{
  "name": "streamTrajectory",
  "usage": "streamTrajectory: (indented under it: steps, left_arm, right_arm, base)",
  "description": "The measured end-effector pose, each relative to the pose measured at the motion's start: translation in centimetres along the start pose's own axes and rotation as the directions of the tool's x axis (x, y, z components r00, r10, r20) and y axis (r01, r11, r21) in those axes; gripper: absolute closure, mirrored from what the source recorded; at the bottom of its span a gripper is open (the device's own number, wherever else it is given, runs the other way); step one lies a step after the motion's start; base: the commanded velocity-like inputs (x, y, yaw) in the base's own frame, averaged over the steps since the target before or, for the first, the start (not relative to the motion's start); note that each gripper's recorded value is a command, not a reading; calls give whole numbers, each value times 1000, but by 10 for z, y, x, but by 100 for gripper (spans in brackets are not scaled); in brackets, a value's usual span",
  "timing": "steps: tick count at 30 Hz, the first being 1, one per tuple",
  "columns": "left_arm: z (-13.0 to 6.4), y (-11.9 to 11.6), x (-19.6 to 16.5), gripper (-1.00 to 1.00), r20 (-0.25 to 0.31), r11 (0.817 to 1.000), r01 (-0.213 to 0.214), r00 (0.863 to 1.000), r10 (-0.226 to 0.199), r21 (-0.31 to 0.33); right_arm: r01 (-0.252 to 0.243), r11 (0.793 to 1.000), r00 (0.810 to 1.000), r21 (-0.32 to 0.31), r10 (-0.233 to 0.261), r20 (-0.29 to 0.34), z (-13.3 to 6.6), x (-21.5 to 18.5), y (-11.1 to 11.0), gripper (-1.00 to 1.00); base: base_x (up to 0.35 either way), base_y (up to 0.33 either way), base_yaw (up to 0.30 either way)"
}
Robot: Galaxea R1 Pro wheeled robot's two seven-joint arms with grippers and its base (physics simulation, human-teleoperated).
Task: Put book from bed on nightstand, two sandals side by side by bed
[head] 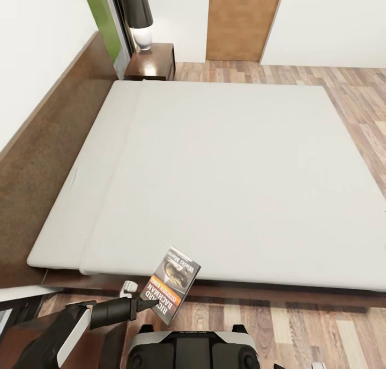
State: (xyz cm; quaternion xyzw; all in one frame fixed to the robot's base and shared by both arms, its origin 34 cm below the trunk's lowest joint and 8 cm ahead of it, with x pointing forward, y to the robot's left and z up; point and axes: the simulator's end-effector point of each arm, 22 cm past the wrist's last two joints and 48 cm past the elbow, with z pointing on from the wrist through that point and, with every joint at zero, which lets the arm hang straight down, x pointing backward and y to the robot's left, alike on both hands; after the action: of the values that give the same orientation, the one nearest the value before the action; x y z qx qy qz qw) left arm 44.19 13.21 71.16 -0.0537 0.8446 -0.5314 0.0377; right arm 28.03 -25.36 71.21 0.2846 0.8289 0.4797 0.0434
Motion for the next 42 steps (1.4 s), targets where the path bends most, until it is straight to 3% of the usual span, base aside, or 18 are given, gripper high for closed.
streamTrajectory:
  steps: [9, 14, 20, 42]
  left_arm:
    - [0, 0, -1, 100, 4, 1000, 1, 1000, -1, 2]
    - [-1, -8, -11, 100, 50, 999, 24, 998, -26, 35]
    - [-1, -9, -14, 100, 64, 998, 31, 997, -34, 45]
    - [-1, -9, -14, 100, 66, 998, 36, 997, -39, 46]
  right_arm:
    - [-1, 1000, 1000, 0, 1, 0, 0, 0, 0, -100]
    - [-1, 1000, 1000, -1, 1, 0, 0, 0, 0, -100]
    - [0, 1000, 1000, -1, 0, 0, 0, 0, 0, -100]
    - [0, 1000, 1000, -1, 0, 0, 0, 0, 0, -100]
  base:
    - [-52, -210, 0]
    - [-5, -22, 0]
    - [-1, -4, 34]
    - [0, 0, 245]
